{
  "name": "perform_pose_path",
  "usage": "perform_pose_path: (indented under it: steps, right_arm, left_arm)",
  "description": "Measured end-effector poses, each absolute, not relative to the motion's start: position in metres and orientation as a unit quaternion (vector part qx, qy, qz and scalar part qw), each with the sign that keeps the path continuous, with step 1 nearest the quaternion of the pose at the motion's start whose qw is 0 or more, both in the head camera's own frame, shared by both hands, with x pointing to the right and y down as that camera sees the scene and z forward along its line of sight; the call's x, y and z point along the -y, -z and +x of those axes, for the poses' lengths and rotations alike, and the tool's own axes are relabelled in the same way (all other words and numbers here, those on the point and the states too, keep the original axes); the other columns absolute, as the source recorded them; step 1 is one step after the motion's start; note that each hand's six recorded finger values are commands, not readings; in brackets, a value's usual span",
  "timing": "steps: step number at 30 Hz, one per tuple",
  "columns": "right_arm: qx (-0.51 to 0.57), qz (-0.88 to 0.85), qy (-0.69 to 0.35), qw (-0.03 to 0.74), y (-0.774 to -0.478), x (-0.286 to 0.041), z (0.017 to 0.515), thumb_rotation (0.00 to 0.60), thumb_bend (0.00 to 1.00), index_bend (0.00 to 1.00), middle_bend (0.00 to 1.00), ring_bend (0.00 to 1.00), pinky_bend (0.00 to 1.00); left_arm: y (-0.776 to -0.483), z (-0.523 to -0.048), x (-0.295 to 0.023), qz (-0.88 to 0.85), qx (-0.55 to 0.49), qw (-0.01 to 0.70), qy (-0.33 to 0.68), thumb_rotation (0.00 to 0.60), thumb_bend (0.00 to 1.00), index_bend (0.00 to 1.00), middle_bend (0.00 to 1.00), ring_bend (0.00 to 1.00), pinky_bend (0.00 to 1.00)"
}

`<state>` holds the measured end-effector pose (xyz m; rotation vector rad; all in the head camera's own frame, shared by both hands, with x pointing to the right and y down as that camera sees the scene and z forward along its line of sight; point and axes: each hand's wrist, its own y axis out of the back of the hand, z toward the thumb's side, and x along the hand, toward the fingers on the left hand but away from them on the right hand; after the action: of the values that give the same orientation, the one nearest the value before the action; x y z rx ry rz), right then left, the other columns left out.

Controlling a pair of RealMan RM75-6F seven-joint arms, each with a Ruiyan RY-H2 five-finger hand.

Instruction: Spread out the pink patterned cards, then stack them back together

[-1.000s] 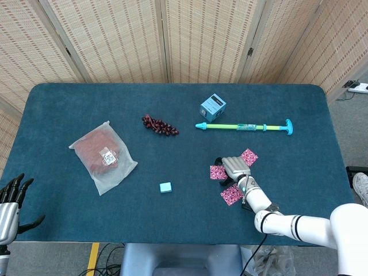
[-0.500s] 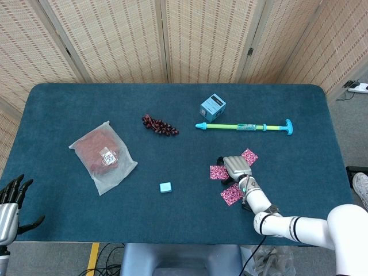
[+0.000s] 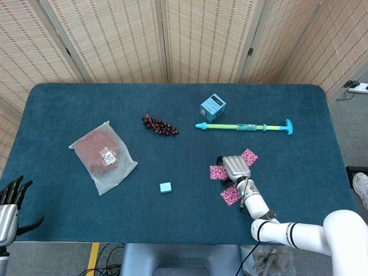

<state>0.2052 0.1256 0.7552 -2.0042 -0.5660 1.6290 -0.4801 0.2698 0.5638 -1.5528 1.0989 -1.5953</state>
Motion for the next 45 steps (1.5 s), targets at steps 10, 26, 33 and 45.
perform_pose_path:
  steps: [10, 26, 33, 45]
  right_arm:
    - [0.212, -0.729, -0.601, 0.25, -0.759, -0.125, 0.204, 0.6, 0.22, 0.34, 0.96, 1.0, 1.0]
    - [0.204, -0.726, -0.608, 0.247, -0.765, -0.126, 0.208, 0.6, 0.3, 0.41, 0.96, 1.0, 1.0]
    - [0.202, -0.731, -0.597, 0.26, -0.759, -0.121, 0.209, 0.6, 0.31, 0.42, 0.96, 1.0, 1.0]
    - [0.162, -0.73, -0.578, 0.327, -0.74, -0.089, 0.237, 0.6, 0.26, 0.42, 0.96, 1.0, 1.0]
  left_arm:
    - [-0.564, -0.483, -0.272, -0.59, -0.42, 0.321, 0.61, 0.6, 0.18, 0.14, 0.04, 0.05, 0.15]
    - [-0.565, -0.485, -0.273, -0.589, -0.421, 0.319, 0.611, 0.6, 0.18, 0.15, 0.04, 0.05, 0.15]
    - [-0.564, -0.486, -0.273, -0.588, -0.421, 0.321, 0.612, 0.6, 0.18, 0.15, 0.04, 0.05, 0.15]
    - [-0.564, -0.487, -0.273, -0.586, -0.418, 0.319, 0.617, 0.6, 0.18, 0.15, 0.04, 0.05, 0.15]
